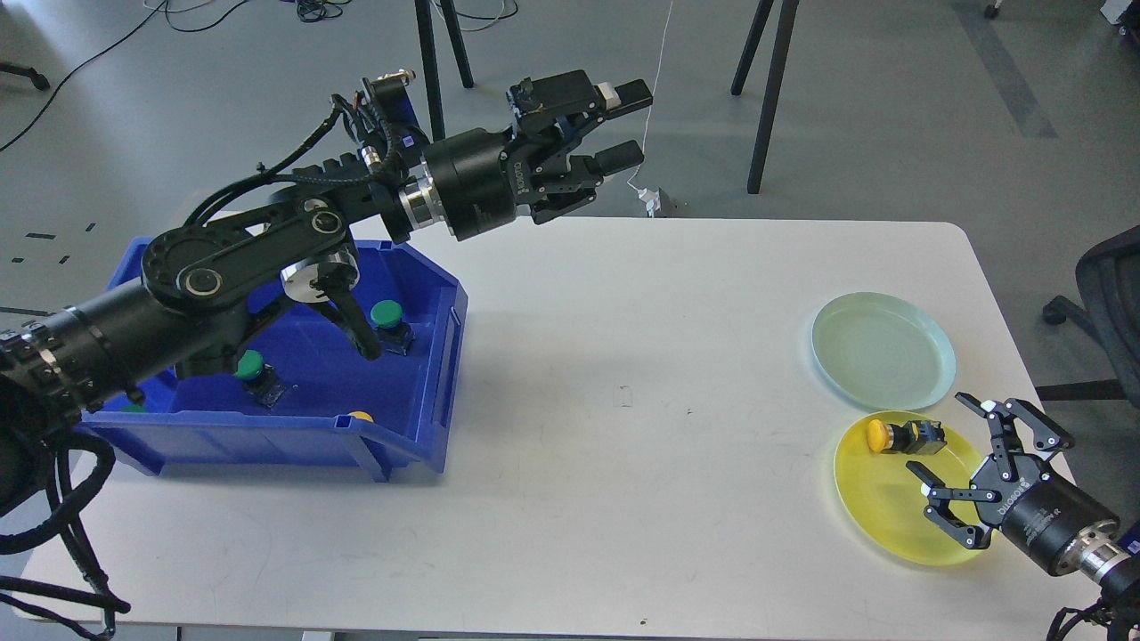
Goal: Pass button and place on color plate
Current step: 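Lower the left gripper into the bin and grasp a green-capped button, then lift the green-capped button out of the bin with the left gripper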
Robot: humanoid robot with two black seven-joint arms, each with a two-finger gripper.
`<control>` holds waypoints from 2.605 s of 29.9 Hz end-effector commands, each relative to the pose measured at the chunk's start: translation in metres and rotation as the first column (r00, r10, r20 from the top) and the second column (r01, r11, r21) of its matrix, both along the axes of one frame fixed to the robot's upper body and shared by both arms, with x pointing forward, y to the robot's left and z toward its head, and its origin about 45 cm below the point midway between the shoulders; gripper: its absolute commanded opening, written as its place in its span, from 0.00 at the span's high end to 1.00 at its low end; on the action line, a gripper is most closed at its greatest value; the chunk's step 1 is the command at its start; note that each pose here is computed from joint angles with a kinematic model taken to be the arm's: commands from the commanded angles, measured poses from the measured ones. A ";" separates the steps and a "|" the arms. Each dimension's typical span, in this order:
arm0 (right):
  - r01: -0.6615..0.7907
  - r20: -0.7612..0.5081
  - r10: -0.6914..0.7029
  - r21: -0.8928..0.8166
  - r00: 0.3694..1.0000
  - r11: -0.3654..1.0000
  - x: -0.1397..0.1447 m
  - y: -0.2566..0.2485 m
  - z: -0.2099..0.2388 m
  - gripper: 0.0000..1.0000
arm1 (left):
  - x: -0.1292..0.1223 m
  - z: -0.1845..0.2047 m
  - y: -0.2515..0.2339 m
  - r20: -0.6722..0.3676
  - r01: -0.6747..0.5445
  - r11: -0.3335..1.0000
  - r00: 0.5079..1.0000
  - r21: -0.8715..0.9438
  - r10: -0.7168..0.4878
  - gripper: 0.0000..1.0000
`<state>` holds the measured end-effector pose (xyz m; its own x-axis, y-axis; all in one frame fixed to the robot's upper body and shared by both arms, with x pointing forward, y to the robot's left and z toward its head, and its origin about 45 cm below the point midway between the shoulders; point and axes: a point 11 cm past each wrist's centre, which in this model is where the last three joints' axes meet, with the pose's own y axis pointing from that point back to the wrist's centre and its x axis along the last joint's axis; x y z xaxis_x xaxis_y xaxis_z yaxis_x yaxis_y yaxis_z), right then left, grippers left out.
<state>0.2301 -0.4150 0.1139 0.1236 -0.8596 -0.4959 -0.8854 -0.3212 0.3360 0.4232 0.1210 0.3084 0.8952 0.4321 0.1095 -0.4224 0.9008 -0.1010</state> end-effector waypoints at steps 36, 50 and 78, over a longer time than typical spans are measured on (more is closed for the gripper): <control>-0.080 0.363 0.079 -0.011 0.928 0.997 0.123 0.025 0.123 0.01 | -0.041 -0.135 0.314 -0.005 0.005 -0.005 0.988 1.000 -0.156 0.20; -0.076 0.346 0.074 -0.009 0.935 0.997 0.118 0.023 0.117 0.01 | -0.051 -0.152 0.312 -0.036 0.037 0.002 0.987 0.999 -0.159 0.42; -0.215 0.394 0.256 -0.145 0.883 0.966 0.109 0.057 0.138 0.01 | -0.027 0.034 0.122 0.174 -0.120 0.974 0.981 0.194 0.086 1.00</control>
